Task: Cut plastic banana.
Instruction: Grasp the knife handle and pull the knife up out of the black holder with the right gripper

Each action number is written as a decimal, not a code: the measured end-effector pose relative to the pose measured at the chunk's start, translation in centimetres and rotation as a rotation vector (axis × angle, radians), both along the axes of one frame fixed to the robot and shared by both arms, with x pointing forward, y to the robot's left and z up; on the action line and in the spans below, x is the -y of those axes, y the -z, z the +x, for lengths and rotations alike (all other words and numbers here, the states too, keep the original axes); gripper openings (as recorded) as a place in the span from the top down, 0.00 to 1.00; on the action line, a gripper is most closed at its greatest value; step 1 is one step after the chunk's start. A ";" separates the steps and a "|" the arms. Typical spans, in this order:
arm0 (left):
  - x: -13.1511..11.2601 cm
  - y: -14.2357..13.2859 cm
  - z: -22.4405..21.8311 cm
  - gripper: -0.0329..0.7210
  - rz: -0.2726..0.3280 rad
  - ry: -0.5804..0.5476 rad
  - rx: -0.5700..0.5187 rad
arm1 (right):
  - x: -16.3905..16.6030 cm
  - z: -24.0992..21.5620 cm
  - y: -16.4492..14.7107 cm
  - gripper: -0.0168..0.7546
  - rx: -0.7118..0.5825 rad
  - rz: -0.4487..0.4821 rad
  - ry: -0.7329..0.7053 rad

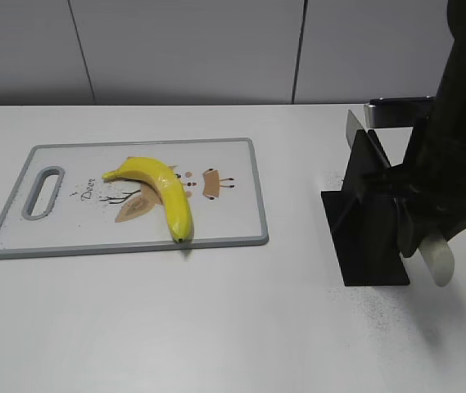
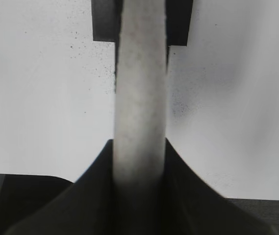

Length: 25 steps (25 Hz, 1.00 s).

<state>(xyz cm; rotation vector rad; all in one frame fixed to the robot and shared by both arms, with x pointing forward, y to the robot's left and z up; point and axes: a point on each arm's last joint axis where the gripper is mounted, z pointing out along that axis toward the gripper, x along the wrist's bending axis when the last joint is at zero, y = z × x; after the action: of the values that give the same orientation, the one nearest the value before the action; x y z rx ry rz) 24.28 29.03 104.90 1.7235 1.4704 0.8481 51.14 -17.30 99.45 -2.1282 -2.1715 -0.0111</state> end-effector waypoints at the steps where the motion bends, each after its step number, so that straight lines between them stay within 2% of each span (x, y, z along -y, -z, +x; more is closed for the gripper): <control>1: 0.0 0.0 0.0 0.21 0.000 0.000 0.000 | 0.0 0.0 -0.3 0.73 0.006 0.006 0.004; 12: 0.0 0.0 0.0 0.21 0.000 0.000 0.000 | 0.4 -1.2 -7.7 0.73 0.192 0.098 0.041; 17: 0.0 0.0 0.0 0.21 0.000 0.000 0.000 | 0.5 -0.6 -11.5 0.73 0.329 0.113 0.024; 20: 0.0 -0.3 0.0 0.21 0.001 -0.002 0.021 | 0.4 -0.1 -13.9 0.73 0.424 0.123 -0.096; 25: -0.1 -3.0 1.7 0.21 0.023 0.004 0.083 | -0.4 1.7 -15.8 0.73 0.522 0.104 -0.333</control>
<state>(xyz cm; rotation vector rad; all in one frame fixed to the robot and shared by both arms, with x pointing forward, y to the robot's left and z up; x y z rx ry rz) 26.01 29.14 107.94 1.6874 1.4071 0.9264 52.87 -16.88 115.23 -1.8271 -2.7042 -0.7081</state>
